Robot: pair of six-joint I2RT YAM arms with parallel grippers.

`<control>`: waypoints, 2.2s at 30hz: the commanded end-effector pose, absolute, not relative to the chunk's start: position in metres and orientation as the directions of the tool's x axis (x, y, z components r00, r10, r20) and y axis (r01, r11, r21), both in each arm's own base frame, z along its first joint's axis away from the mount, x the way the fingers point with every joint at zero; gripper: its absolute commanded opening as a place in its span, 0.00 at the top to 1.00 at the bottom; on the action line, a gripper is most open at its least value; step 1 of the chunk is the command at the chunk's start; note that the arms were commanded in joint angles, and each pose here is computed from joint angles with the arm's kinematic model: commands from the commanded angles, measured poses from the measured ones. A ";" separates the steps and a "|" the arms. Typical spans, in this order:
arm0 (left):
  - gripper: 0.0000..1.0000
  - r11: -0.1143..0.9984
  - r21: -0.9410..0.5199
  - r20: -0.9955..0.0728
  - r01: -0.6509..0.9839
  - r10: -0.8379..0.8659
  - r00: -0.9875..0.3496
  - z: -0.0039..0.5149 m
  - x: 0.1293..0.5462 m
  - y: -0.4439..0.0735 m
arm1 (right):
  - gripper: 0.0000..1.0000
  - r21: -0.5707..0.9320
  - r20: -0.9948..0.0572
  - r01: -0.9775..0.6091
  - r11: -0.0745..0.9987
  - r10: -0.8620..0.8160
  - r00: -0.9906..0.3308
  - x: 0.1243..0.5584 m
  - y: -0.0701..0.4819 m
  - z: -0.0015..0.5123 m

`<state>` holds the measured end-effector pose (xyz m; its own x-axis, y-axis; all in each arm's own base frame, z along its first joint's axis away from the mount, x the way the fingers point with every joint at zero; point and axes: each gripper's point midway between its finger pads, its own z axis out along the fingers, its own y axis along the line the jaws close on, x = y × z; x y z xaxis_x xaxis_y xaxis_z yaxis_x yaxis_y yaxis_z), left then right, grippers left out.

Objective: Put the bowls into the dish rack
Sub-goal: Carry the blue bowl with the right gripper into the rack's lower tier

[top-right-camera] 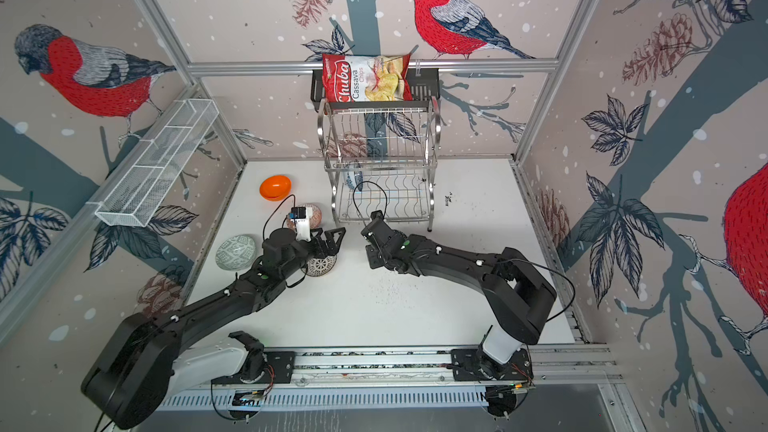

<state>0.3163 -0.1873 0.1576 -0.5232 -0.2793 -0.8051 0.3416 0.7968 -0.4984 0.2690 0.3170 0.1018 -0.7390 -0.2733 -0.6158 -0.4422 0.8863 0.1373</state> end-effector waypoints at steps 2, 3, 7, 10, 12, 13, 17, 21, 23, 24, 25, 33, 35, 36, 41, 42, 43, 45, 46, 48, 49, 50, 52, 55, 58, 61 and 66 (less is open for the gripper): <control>0.02 0.786 -0.490 -0.822 0.377 -0.274 -0.499 0.166 0.317 -0.190 | 1.00 0.243 -0.684 -0.476 0.845 -0.199 -0.702 0.279 0.328 0.135; 0.02 0.785 -0.490 -0.823 0.380 -0.272 -0.499 0.166 0.316 -0.191 | 1.00 0.257 -0.692 -0.480 0.839 -0.186 -0.697 0.281 0.327 0.141; 0.02 0.780 -0.487 -0.825 0.392 -0.265 -0.498 0.166 0.316 -0.193 | 1.00 0.320 -0.739 -0.497 0.806 -0.116 -0.664 0.289 0.324 0.168; 0.02 0.776 -0.488 -0.826 0.400 -0.264 -0.497 0.167 0.316 -0.194 | 1.00 0.375 -0.770 -0.512 0.773 -0.047 -0.636 0.298 0.314 0.190; 0.02 0.775 -0.487 -0.829 0.404 -0.264 -0.494 0.168 0.315 -0.194 | 1.00 0.408 -0.793 -0.537 0.738 -0.005 -0.609 0.305 0.305 0.203; 0.02 0.775 -0.484 -0.832 0.406 -0.262 -0.489 0.169 0.315 -0.194 | 1.00 0.426 -0.805 -0.550 0.718 0.023 -0.593 0.308 0.298 0.210; 0.02 0.771 -0.481 -0.847 0.417 -0.287 -0.448 0.182 0.314 -0.191 | 1.00 0.523 -0.812 -0.547 0.654 0.189 -0.551 0.325 0.263 0.233; 0.02 0.750 -0.490 -0.855 0.445 -0.313 -0.413 0.203 0.318 -0.198 | 1.00 0.561 -0.812 -0.577 0.593 0.261 -0.522 0.332 0.249 0.246; 0.02 0.738 -0.477 -0.868 0.478 -0.310 -0.387 0.216 0.320 -0.206 | 1.00 0.566 -0.815 -0.593 0.573 0.276 -0.510 0.335 0.247 0.251; 0.02 0.732 -0.472 -0.873 0.491 -0.310 -0.378 0.220 0.320 -0.209 | 1.00 0.568 -0.814 -0.597 0.566 0.284 -0.506 0.336 0.247 0.253; 0.02 0.720 -0.465 -0.879 0.515 -0.303 -0.369 0.223 0.320 -0.215 | 1.00 0.574 -0.813 -0.606 0.551 0.295 -0.502 0.338 0.247 0.255; 0.02 0.692 -0.432 -0.899 0.578 -0.280 -0.337 0.215 0.312 -0.226 | 1.00 0.618 -0.786 -0.646 0.448 0.369 -0.496 0.344 0.257 0.262; 0.02 0.700 -0.427 -0.900 0.572 -0.272 -0.340 0.213 0.313 -0.225 | 1.00 0.628 -0.777 -0.651 0.426 0.389 -0.495 0.346 0.261 0.263; 0.02 0.702 -0.422 -0.902 0.574 -0.263 -0.342 0.211 0.312 -0.226 | 1.00 0.629 -0.776 -0.656 0.418 0.394 -0.493 0.347 0.263 0.263; 0.02 0.725 -0.405 -0.906 0.557 -0.238 -0.349 0.205 0.313 -0.226 | 1.00 0.662 -0.743 -0.660 0.356 0.432 -0.512 0.355 0.274 0.265; 0.02 0.729 -0.403 -0.907 0.553 -0.237 -0.348 0.204 0.314 -0.226 | 1.00 0.670 -0.734 -0.659 0.343 0.441 -0.517 0.356 0.275 0.266; 0.02 0.734 -0.400 -0.908 0.549 -0.234 -0.348 0.204 0.315 -0.225 | 1.00 0.677 -0.726 -0.660 0.327 0.448 -0.522 0.357 0.279 0.266; 0.02 0.738 -0.396 -0.909 0.546 -0.230 -0.348 0.203 0.315 -0.225 | 1.00 0.695 -0.705 -0.654 0.298 0.460 -0.540 0.359 0.285 0.266; 0.02 0.738 -0.396 -0.909 0.547 -0.230 -0.348 0.203 0.315 -0.225 | 1.00 0.705 -0.693 -0.650 0.283 0.466 -0.550 0.361 0.288 0.265; 0.02 0.743 -0.394 -0.910 0.542 -0.231 -0.345 0.202 0.316 -0.224 | 1.00 0.720 -0.676 -0.646 0.255 0.471 -0.567 0.362 0.294 0.263; 0.02 0.745 -0.393 -0.909 0.539 -0.228 -0.349 0.200 0.317 -0.224 | 1.00 0.729 -0.664 -0.640 0.243 0.478 -0.575 0.364 0.296 0.261; 0.02 0.747 -0.393 -0.909 0.537 -0.225 -0.352 0.199 0.317 -0.224 | 1.00 0.739 -0.652 -0.631 0.236 0.485 -0.582 0.366 0.296 0.259; 0.02 0.747 -0.394 -0.908 0.536 -0.224 -0.355 0.198 0.318 -0.225 | 1.00 0.749 -0.638 -0.626 0.219 0.493 -0.591 0.368 0.299 0.256; 0.02 0.749 -0.394 -0.907 0.533 -0.223 -0.358 0.198 0.319 -0.225 | 1.00 0.764 -0.619 -0.612 0.206 0.500 -0.605 0.373 0.303 0.252; 0.02 0.751 -0.393 -0.908 0.531 -0.224 -0.354 0.199 0.319 -0.224 | 1.00 0.773 -0.606 -0.606 0.187 0.501 -0.618 0.376 0.309 0.251; 0.02 0.755 -0.392 -0.908 0.526 -0.226 -0.353 0.199 0.319 -0.222 | 1.00 0.789 -0.592 -0.582 0.197 0.498 -0.634 0.384 0.318 0.245; 0.02 0.761 -0.417 -0.896 0.497 -0.254 -0.363 0.197 0.323 -0.214 | 1.00 0.814 -0.559 -0.548 0.192 0.513 -0.651 0.398 0.326 0.239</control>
<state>0.3200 -0.2188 0.1930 -0.3775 -0.2359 -0.8955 0.5081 0.7557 -0.4132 0.3916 0.3247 0.2233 -0.6796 0.4733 -0.5604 -0.5228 0.2234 0.8227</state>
